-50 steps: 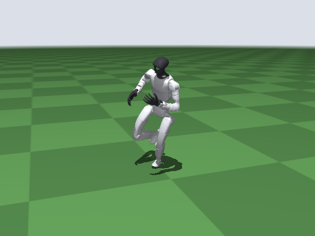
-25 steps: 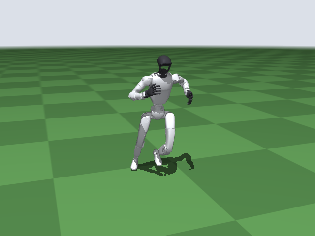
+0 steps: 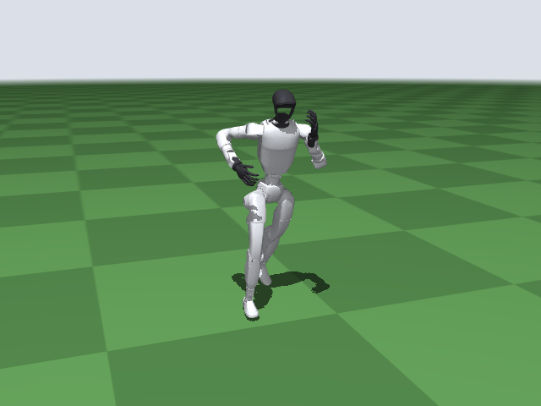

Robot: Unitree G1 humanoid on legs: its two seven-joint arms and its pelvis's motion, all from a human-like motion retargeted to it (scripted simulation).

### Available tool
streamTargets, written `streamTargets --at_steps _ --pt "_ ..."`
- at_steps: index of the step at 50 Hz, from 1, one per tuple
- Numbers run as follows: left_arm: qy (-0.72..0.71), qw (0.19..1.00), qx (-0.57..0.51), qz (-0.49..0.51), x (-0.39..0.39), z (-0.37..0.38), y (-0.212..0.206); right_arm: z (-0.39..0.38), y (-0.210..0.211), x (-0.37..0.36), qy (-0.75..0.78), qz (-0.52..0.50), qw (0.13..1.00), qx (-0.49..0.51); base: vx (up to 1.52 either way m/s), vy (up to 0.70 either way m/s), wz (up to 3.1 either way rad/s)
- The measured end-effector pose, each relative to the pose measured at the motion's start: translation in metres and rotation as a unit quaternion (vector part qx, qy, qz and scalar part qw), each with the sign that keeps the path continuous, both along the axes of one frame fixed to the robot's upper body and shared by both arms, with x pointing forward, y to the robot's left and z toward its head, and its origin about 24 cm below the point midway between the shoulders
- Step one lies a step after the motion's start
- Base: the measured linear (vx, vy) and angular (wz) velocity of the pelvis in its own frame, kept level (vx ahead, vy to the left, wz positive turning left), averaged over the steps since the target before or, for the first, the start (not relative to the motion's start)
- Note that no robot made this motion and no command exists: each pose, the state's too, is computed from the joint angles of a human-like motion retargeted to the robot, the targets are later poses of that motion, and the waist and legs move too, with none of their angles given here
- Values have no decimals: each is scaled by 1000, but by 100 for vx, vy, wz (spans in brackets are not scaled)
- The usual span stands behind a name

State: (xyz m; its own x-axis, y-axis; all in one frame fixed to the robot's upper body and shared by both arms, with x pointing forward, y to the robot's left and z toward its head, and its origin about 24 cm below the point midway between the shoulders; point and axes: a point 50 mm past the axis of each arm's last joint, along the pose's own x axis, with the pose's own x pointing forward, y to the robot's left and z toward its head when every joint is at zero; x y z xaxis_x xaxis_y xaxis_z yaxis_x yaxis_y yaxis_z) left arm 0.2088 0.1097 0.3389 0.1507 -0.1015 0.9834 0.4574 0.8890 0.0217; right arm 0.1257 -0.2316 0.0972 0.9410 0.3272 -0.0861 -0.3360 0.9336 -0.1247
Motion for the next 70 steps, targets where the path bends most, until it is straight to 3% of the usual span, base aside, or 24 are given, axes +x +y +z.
streamTargets --at_steps 5,8,11,15,18,20,22,23,24,25,29,34,37,42,46,48,51,54,58,65,70 --pt "87 995 33 44 13 -42 18 -8 13 23 -44 30 997 -61 170 -64 -1" --pt "253 959 84 100 34 -115 35 -12 30 62 -71 55 995 -43 159 -58 -106" --pt "454 882 79 100 20 -198 70 36 65 107 -197 88 976 -23 156 -48 -108" --pt "576 804 130 76 -39 -226 106 130 99 104 -395 90 904 135 167 -34 -113" --pt "613 764 183 82 -68 -225 122 169 107 74 -489 124 845 181 182 -10 -131" --pt "607 755 222 111 -84 -220 132 178 115 52 -528 172 813 174 190 8 -122" --pt "585 759 247 144 -95 -208 137 175 117 49 -640 85 762 -56 192 16 -92" --pt "569 769 248 155 -96 -203 136 170 116 48 -639 84 760 -84 189 19 -39" --pt "559 782 229 153 -95 -202 133 158 116 48 -566 140 812 -11 186 20 8" --pt "549 799 201 143 -92 -202 127 144 116 47 -453 213 856 125 179 19 61" --pt "462 874 128 82 -22 -197 86 62 93 79 -279 96 953 70 161 9 108" --pt "230 971 68 7 27 -88 31 -1 43 48 -112 -3 992 50 158 -9 130" --pt "120 992 46 13 16 -44 25 0 14 18 -64 -29 997 21 164 -28 178" --pt "59 995 60 61 6 -28 28 -12 -16 -11 38 -41 997 -53 173 -64 140" --pt "138 979 102 107 14 -65 47 -9 -13 9 -8 10 992 -128 158 -69 -69" --pt "245 948 124 158 21 -109 71 -12 -12 35 -36 5 990 -137 140 -52 -151" --pt "502 834 103 204 13 -215 117 -1 3 95 -119 -4 981 -151 140 -42 -146" --pt "651 722 110 207 -41 -280 146 63 55 133 -284 44 953 -101 146 -32 -135" --pt "696 671 172 188 -93 -268 162 133 121 112 -424 142 894 44 162 -14 -125" --pt "691 674 200 168 -120 -244 167 167 169 35 -491 388 773 107 167 14 -43" --pt "603 757 158 198 -63 -240 146 149 167 54 -458 354 812 72 136 13 166"
